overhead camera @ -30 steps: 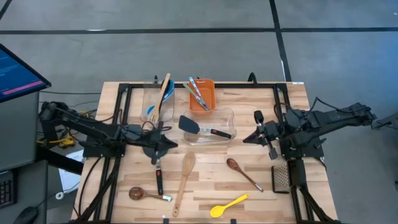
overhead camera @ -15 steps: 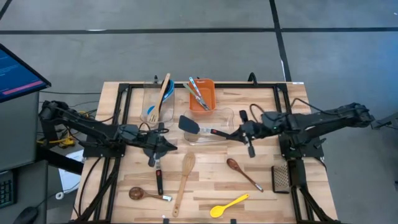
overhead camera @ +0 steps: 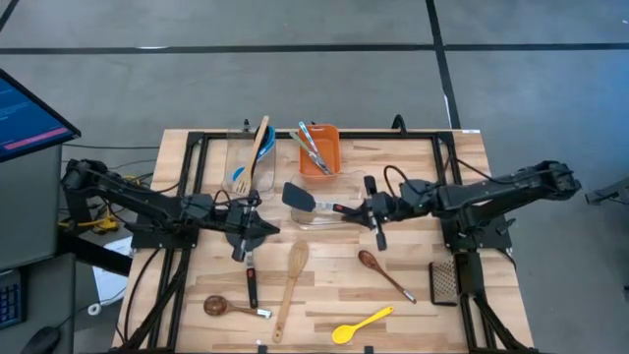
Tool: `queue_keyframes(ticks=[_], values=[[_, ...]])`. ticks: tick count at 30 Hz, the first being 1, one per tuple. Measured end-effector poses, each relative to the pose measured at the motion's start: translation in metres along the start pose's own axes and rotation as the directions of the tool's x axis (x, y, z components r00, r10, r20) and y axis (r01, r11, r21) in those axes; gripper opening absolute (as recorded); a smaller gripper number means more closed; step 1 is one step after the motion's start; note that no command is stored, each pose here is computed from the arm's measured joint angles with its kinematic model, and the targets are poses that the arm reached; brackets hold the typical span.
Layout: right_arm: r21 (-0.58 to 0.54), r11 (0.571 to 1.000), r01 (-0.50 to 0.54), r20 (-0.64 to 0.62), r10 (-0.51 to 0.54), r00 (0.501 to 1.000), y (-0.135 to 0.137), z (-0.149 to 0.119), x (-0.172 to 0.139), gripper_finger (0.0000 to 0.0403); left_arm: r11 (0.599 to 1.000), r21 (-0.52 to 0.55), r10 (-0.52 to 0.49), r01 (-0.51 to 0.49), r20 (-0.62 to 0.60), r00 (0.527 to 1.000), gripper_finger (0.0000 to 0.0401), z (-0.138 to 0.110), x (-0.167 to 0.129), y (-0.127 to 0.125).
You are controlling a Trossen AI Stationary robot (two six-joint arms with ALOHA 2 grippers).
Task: Pick & Place Kitchen Items
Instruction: Adjust the dark brown wooden spoon
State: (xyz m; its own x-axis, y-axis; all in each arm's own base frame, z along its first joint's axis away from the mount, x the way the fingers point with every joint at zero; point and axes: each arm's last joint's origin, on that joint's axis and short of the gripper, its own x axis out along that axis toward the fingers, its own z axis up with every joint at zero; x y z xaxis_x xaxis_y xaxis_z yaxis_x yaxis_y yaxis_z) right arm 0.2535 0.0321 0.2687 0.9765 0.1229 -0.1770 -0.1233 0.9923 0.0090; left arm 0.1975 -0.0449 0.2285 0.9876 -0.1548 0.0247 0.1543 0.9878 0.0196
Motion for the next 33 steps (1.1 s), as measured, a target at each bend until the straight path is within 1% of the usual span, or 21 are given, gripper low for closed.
queue_keyframes(ticks=[10,14,25,33], values=[[-0.008,0.999,-0.044,-0.007,0.044,0.999,0.011,-0.001,0.0,0.0,1.0,0.0,0.001,-0.001,0.0,1.0,0.0002,0.0,0.0,0.0],[-0.008,0.999,-0.045,-0.019,0.045,0.999,0.012,-0.002,0.0,0.0,1.0,0.0,0.001,-0.001,0.0,1.0,0.0002,0.0,0.0,0.0],[-0.008,0.999,-0.038,-0.119,0.037,0.992,0.01,-0.012,0.0,0.0,1.0,-0.001,0.002,-0.002,0.002,1.0,0.0002,0.0,0.0,0.0],[-0.008,0.999,-0.039,-0.121,0.037,0.992,0.01,-0.012,0.0,0.0,1.0,-0.001,0.002,-0.002,0.003,1.0,0.0002,0.0,0.0,0.0]])
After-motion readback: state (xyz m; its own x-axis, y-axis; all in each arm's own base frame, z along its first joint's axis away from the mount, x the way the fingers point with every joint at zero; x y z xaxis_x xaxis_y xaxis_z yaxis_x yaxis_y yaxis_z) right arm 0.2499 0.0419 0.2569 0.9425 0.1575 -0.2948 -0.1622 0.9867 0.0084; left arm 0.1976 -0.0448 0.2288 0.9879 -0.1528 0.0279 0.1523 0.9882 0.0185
